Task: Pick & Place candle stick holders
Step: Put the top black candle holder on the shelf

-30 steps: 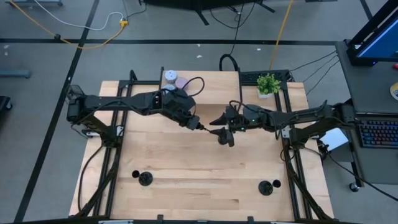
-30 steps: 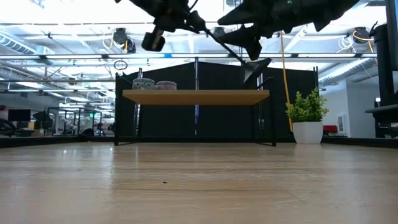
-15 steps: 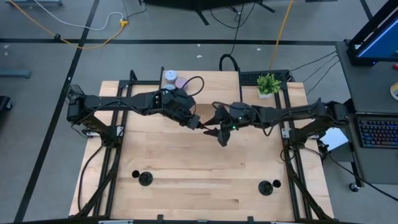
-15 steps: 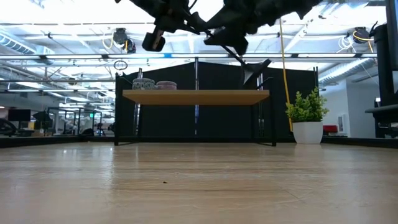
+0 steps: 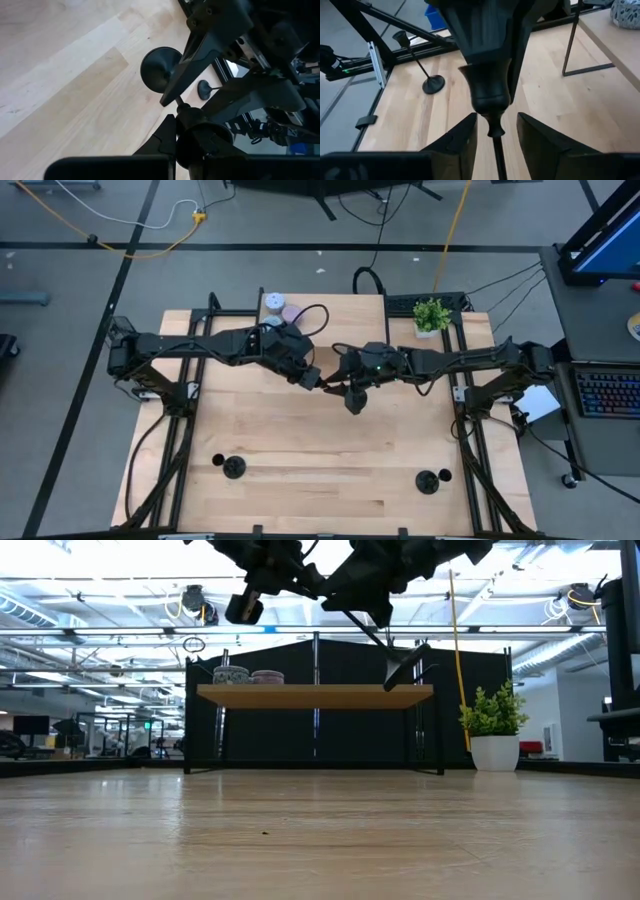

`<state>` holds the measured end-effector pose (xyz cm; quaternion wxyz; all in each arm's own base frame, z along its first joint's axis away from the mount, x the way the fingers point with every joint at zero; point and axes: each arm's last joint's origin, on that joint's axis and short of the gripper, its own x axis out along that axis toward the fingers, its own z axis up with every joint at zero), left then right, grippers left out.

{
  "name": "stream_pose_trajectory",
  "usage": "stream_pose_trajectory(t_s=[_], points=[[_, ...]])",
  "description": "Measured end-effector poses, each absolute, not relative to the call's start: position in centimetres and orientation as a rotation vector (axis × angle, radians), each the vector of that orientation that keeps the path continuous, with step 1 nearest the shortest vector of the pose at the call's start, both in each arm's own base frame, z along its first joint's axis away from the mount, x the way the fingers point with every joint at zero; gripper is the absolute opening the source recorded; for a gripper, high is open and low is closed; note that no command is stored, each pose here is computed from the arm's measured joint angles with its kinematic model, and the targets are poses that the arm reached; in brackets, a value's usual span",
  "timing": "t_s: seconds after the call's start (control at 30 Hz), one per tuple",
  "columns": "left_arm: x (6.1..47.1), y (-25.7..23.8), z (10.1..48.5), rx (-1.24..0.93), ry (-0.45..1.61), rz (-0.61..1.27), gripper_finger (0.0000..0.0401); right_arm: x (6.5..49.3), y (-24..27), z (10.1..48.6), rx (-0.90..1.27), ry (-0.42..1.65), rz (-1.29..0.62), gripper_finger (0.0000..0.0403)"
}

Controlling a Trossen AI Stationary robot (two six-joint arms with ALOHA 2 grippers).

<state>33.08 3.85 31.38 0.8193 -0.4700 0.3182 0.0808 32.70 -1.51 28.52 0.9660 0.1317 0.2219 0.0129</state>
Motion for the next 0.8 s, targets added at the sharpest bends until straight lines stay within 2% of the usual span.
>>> stream_pose_trajectory(t_s=[0.5, 0.8], points=[[33.0, 3.8, 31.3, -0.990, 0.689, 0.175, 0.0012, 32.8, -1.5, 28.4, 0.290, 0.450, 0.029, 0.0074], [33.2, 3.7, 31.5, -0.988, 0.665, 0.152, 0.0012, 33.6, -1.5, 27.3, 0.297, 0.461, 0.046, 0.0067]])
